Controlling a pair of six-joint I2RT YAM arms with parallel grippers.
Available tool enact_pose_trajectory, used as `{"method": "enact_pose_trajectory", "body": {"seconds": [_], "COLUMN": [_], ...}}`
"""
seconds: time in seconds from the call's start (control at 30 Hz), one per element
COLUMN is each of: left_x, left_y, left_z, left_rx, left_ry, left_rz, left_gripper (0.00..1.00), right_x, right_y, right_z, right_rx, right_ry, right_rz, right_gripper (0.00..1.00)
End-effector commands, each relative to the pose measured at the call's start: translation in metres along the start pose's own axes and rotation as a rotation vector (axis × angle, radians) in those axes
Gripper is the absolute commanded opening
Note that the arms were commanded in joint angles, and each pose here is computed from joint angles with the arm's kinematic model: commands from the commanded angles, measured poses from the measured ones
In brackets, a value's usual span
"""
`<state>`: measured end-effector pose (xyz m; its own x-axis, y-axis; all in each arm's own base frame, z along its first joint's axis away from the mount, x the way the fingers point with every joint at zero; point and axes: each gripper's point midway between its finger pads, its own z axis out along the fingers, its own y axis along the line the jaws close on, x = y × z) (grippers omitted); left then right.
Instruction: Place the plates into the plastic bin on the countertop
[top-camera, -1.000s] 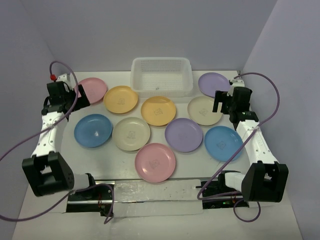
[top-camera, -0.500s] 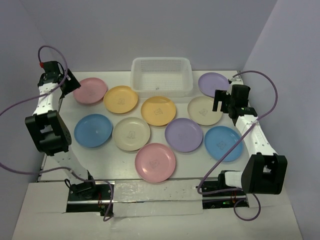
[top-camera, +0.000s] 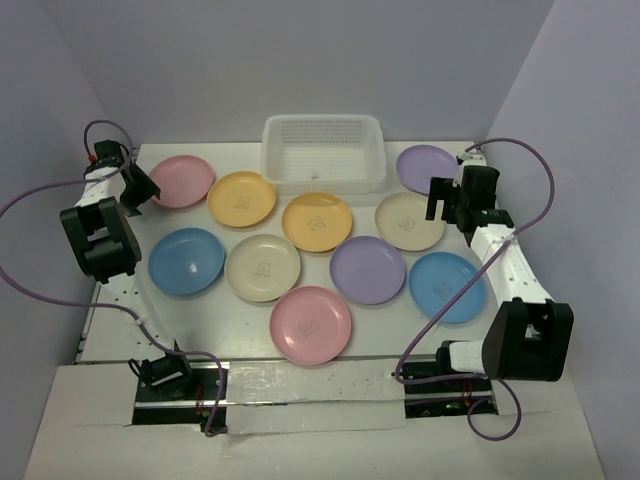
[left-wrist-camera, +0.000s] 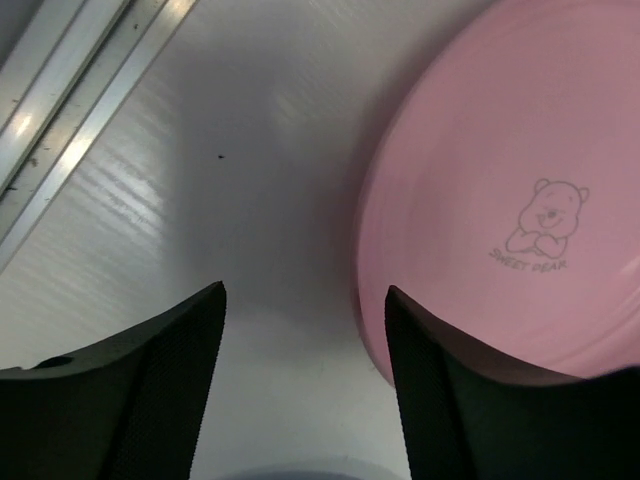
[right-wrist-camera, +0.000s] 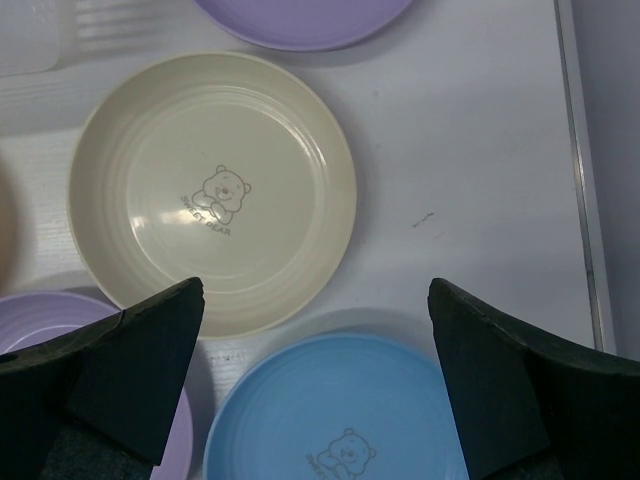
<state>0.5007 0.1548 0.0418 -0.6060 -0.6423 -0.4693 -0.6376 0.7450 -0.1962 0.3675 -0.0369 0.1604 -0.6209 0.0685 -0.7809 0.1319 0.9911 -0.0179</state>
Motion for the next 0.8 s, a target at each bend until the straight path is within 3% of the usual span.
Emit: {"method": "enact_pose_trajectory", "body": {"seconds": [0.0, 0.27, 0.5, 0.67, 0.77], "left_x": [-0.015, -0.008, -0.008, -0.011, -0.018], "left_y": [-0.012, -0.008, -0.012, -0.015, -0.017], "left_z": [0.01, 0.031, 0.032, 0.024, 0.009], "left_rx": [0.041, 0.032, 0.052, 0.063, 0.085], "left_ry": [-0.031, -0.016, -0.013, -0.015, -0.026], "left_rz": [-0.004, 0.004, -0.011, -0.03, -0.066], "left_gripper": [0.68, 0.56, 0.37, 0.01, 0.0], "right_x": [-0.013, -0.012, -0.013, -0.015, -0.018], "right_y": [-0.001, -0.001, -0.001, 0.0, 0.0], "right_z": [0.002, 0.005, 0.008, 0.009, 0.008], "right_rx": [0.018, 0.022, 0.021, 0.017, 0.016], "right_ry": [-0.017, -0.009, -0.003, 0.004, -0.001], "right_rz": [0.011, 0.01, 0.01, 0.01, 0.01], "right_gripper": [1.0, 1.0, 1.0, 1.0, 1.0]}}
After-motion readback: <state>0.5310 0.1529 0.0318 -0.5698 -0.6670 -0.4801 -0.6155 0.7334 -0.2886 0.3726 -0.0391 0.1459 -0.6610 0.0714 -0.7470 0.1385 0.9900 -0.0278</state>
